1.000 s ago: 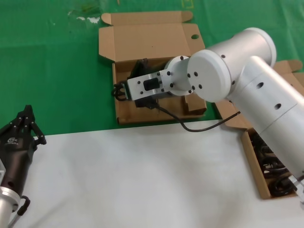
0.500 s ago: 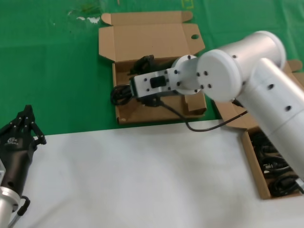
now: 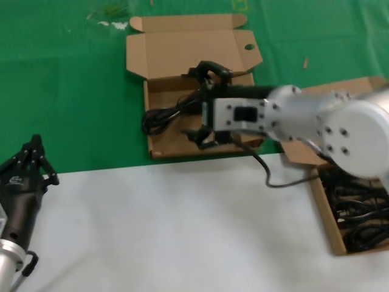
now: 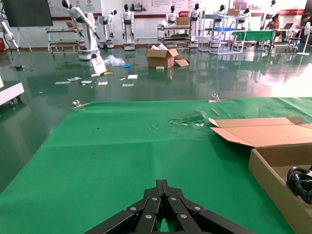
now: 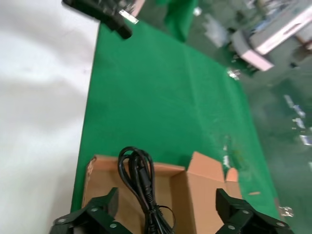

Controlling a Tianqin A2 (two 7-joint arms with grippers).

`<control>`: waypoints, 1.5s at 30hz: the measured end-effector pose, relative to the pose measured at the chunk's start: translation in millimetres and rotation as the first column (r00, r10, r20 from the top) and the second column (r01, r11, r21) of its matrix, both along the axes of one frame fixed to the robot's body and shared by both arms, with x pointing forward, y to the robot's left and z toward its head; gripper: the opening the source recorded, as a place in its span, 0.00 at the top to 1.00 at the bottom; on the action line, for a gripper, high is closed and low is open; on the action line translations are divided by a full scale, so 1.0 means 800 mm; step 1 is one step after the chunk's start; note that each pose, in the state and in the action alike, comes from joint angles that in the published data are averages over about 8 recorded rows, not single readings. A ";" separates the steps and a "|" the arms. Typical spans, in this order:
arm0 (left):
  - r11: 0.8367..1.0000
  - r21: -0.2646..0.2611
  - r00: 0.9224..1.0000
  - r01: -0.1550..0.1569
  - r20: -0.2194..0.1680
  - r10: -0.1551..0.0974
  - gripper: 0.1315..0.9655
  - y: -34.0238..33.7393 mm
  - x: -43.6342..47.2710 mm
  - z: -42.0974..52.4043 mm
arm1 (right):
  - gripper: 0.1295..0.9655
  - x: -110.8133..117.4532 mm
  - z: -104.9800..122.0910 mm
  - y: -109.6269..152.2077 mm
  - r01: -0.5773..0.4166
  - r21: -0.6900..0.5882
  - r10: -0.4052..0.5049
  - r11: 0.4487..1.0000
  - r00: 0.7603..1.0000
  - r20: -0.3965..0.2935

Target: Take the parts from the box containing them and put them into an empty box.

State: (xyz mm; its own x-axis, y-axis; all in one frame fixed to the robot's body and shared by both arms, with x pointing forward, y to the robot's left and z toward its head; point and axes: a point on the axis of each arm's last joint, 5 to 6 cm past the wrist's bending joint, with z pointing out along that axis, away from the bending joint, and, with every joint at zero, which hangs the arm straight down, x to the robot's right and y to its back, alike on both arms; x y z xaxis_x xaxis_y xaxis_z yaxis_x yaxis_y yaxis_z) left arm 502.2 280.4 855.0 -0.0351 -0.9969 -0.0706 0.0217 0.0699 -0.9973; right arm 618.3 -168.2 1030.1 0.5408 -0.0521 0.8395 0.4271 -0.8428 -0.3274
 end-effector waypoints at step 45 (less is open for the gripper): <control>1.000 0.000 1.000 0.000 0.000 0.000 0.38 0.0000 0.000 0.000 | 0.00 -0.051 -0.065 -0.036 0.044 0.476 -0.048 0.878 0.999 -0.005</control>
State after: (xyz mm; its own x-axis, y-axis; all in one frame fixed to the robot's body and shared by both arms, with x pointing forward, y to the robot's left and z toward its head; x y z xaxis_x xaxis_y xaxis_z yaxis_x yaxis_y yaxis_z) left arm 502.2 280.4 855.0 -0.0351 -0.9969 -0.0705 0.0217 0.0698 -0.9973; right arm 577.8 -196.8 978.3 0.5227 -0.4710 0.7106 0.3952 -0.6046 -0.6915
